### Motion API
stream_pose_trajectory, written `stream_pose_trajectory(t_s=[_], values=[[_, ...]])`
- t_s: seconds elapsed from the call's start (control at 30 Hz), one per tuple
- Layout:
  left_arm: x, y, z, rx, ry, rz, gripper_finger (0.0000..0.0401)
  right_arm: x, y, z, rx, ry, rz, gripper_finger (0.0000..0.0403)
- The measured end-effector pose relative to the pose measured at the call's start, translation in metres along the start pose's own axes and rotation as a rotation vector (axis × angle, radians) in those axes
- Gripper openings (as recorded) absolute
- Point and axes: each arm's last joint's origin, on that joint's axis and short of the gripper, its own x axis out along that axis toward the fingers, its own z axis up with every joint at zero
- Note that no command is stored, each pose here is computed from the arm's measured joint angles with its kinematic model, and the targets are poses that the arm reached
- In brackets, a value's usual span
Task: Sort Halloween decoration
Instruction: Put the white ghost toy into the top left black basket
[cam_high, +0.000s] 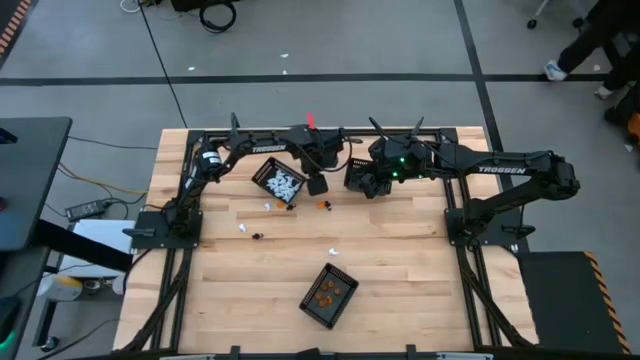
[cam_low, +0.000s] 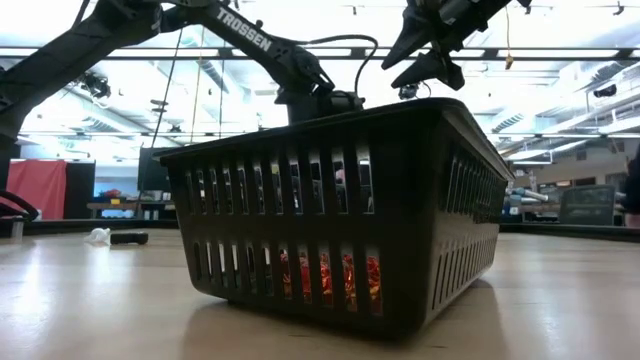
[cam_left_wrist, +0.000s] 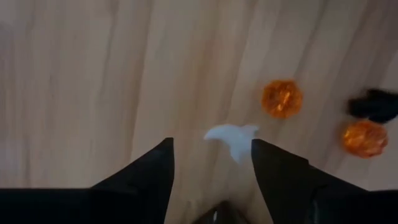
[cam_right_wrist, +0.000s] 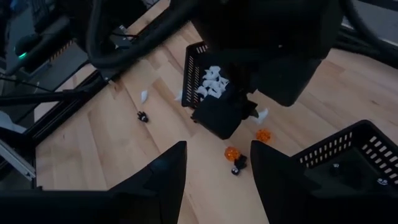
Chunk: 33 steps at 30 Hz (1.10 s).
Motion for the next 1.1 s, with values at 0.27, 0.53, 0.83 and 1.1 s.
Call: stream_pose_trajectory(t_s=[0.27,0.53,0.83,1.1], values=[[0.011,-0.003,-0.003,0.053,0.020,0.002,0.0222,0.000,0.000,0.000,0.000,-0.003,0.002,0.0182],[0.023,-0.012,-0.002,0.091,0.038,-0.015,0.0214,0.000,0.001,0.001,0.008,-0.013,0.008,0.0182],[0.020,-0.018,0.000,0.138,0.043,0.047,0.0194,0.000,0.001,0.002,0.008,-0.016,0.011,0.0182],[-0.014,0.001,-0.007,0.162,-0.006,-0.030,0.0194,0.000,0.001,0.002,0.038,-0.031,-0.010,0.0182]])
